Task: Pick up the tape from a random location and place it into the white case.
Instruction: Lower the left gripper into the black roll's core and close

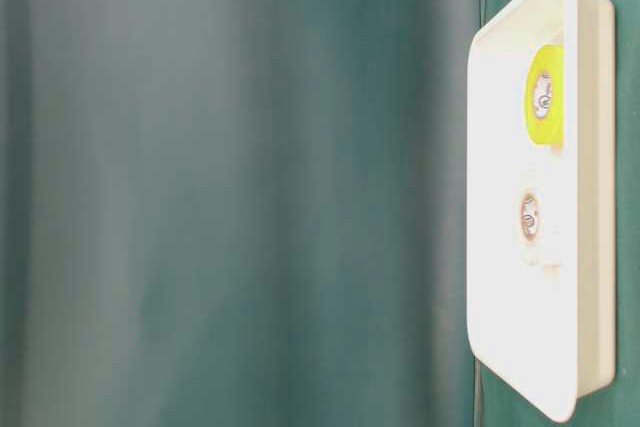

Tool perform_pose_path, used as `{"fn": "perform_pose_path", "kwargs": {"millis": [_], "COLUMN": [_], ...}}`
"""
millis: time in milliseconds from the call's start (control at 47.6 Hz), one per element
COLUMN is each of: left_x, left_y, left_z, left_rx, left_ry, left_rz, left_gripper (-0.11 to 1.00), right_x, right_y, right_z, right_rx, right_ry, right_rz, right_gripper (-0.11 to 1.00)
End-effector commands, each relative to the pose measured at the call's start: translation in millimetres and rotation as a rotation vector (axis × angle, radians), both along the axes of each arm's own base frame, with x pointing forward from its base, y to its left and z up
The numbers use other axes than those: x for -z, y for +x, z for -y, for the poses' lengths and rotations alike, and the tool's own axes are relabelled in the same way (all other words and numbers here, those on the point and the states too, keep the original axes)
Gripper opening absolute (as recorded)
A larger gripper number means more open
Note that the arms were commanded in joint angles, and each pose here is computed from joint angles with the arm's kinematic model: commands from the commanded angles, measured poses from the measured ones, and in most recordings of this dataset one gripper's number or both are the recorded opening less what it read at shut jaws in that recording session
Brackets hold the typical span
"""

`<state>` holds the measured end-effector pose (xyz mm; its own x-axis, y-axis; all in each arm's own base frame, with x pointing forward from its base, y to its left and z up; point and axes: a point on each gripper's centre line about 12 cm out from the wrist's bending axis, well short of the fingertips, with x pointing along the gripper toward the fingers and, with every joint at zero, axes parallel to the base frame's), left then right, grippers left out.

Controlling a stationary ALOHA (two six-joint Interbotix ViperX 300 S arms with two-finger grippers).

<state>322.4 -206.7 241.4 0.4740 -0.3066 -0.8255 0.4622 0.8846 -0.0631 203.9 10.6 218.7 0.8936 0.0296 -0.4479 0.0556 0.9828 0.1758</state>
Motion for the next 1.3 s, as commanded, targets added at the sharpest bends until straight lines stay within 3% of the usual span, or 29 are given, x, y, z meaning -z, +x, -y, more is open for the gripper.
{"fn": "perform_pose_path", "kwargs": {"millis": [0,546,946,1282], "left_x": [-13.4,-4.9,28.6,59.0], "left_y": [2.1,0.4,-0.1,-1.1], "left_z": [3.2,4.2,10.2,20.4], "left_rx": [0.007,0.011,0.026,0.054], "left_ry": [-0.020,-0.011,0.007,-0.003], "left_rz": [0.038,0.024,-0.001,0.020], "left_gripper": [0.96,0.96,0.96,0.96], "right_x": [-9.9,-9.9,-1.1,3.7], "right_y": [4.3,4.3,7.5,9.3], "right_z": [-0.1,-0.1,-0.3,-0.5], "right_rx": [0.001,0.001,-0.003,-0.004], "right_ry": [0.004,0.004,-0.007,-0.010], "right_rz": [0.026,0.026,-0.012,-0.032], "right_gripper": [0.77,0.77,0.76,0.76]}}
